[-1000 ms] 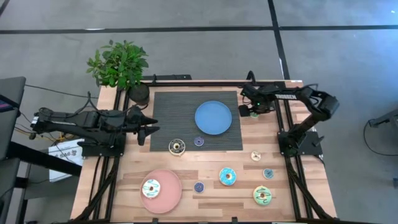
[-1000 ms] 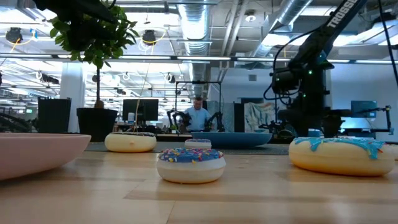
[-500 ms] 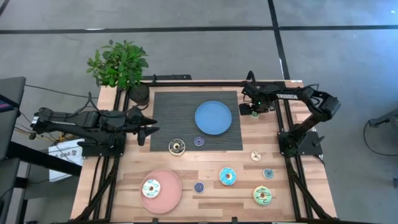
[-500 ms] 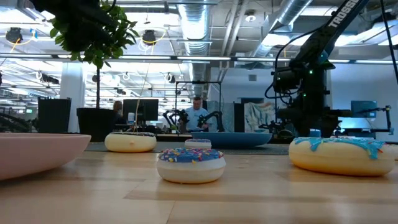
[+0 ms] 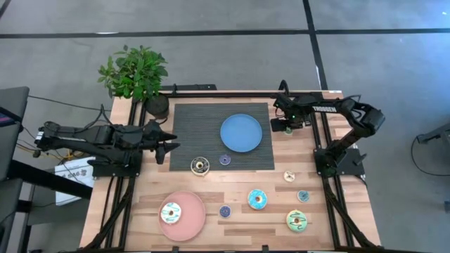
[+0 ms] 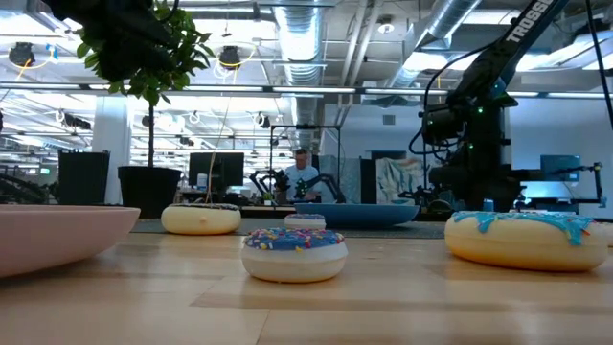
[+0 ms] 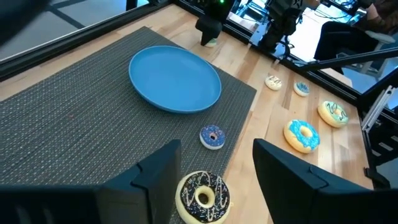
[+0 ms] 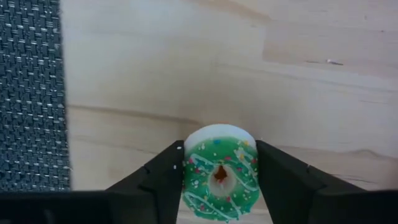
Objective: Pick & Place donuts
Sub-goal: Put the small green donut on the blue plate, then put the big black donut on the light orange plate
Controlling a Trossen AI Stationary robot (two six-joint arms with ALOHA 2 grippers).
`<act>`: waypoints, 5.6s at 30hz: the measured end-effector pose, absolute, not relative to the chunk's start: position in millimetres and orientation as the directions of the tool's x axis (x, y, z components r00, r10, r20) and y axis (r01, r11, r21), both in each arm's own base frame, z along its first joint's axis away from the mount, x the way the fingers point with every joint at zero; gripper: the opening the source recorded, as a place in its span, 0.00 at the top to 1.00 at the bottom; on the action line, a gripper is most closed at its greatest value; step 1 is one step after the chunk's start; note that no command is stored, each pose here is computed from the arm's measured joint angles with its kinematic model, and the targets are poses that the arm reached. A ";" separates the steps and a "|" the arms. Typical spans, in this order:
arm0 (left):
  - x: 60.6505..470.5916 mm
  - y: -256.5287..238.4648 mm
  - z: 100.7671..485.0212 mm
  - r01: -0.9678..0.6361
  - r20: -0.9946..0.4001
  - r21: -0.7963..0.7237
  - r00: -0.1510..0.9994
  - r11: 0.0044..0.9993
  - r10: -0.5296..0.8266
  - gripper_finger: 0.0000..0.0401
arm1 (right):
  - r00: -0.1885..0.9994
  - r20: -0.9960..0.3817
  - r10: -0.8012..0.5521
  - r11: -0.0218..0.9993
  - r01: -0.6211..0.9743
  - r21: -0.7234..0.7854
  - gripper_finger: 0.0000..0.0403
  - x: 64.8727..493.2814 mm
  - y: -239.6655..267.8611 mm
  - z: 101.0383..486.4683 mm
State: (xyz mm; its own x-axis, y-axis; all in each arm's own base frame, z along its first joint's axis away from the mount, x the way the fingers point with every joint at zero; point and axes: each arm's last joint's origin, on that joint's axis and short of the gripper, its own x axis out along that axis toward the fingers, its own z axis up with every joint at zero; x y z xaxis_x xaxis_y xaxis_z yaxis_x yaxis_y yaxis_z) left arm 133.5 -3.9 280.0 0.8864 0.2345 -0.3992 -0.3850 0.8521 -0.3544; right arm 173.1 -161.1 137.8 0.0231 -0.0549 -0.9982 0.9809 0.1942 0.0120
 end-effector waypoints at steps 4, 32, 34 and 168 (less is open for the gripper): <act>133.5 -3.9 280.0 -0.385 -0.399 -0.355 0.886 0.852 0.234 0.52 | 0.047 -0.998 -0.035 0.195 0.980 0.040 0.58 174.1 -160.9 140.3; 133.6 -4.0 280.3 -0.387 -0.399 -0.367 0.887 0.846 0.233 0.52 | 0.293 -0.945 -0.142 0.689 0.715 0.119 0.59 382.7 -175.1 197.3; 133.6 -4.0 280.2 -0.387 -0.399 -0.369 0.887 0.845 0.232 0.52 | 0.276 -0.952 -0.132 0.690 0.715 0.111 0.59 388.5 -176.7 188.5; 329.0 -70.6 188.8 -0.437 -0.954 -0.061 0.290 0.897 0.076 0.77 | 0.471 -0.841 -0.268 0.782 0.615 0.095 0.41 130.5 52.8 242.4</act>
State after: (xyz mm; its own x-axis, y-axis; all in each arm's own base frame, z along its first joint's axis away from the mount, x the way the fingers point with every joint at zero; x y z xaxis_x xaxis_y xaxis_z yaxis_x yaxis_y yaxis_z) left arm 329.0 -70.6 188.8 0.2896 0.0762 -0.9541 -0.4372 0.8973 -0.0610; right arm 130.5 52.8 242.4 0.4710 -0.2678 -0.8405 0.6153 0.7825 0.0955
